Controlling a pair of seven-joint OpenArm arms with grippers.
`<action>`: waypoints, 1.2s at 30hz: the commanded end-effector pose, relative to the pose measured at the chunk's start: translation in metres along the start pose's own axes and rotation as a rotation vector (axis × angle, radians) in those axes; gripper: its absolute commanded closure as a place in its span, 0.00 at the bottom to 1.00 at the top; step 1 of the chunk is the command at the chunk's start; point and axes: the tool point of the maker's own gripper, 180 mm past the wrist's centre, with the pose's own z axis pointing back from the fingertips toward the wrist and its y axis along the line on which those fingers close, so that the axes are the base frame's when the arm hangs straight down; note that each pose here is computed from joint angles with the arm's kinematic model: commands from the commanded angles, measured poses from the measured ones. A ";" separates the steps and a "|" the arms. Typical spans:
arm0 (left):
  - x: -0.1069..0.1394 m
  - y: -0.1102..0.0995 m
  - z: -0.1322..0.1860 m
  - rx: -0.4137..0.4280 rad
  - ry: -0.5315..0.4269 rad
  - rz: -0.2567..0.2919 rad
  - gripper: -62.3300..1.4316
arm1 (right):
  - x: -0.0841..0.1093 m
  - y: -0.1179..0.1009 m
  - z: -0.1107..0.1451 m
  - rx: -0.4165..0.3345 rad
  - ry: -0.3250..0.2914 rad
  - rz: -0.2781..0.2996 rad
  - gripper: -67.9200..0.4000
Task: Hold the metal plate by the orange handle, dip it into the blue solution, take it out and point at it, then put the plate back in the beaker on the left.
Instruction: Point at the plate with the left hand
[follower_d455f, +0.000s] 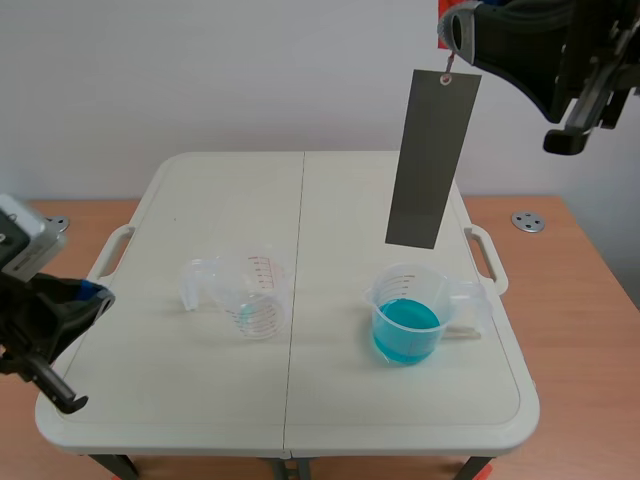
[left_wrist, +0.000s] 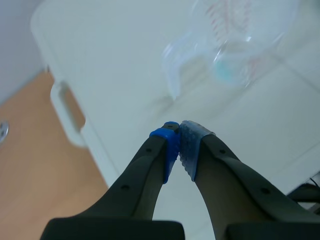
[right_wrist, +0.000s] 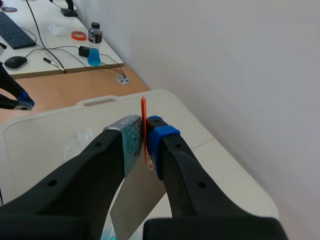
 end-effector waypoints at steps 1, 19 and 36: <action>0.016 -0.012 -0.005 -0.051 -0.048 -0.014 0.95 | 0.008 -0.002 0.002 0.003 -0.029 0.012 0.95; 0.116 -0.087 -0.060 -0.296 -0.263 -0.076 0.95 | 0.008 -0.002 0.002 0.004 -0.028 0.012 0.95; 0.140 -0.142 -0.079 -0.465 -0.278 -0.123 0.95 | 0.008 -0.002 0.002 0.004 -0.028 0.012 0.95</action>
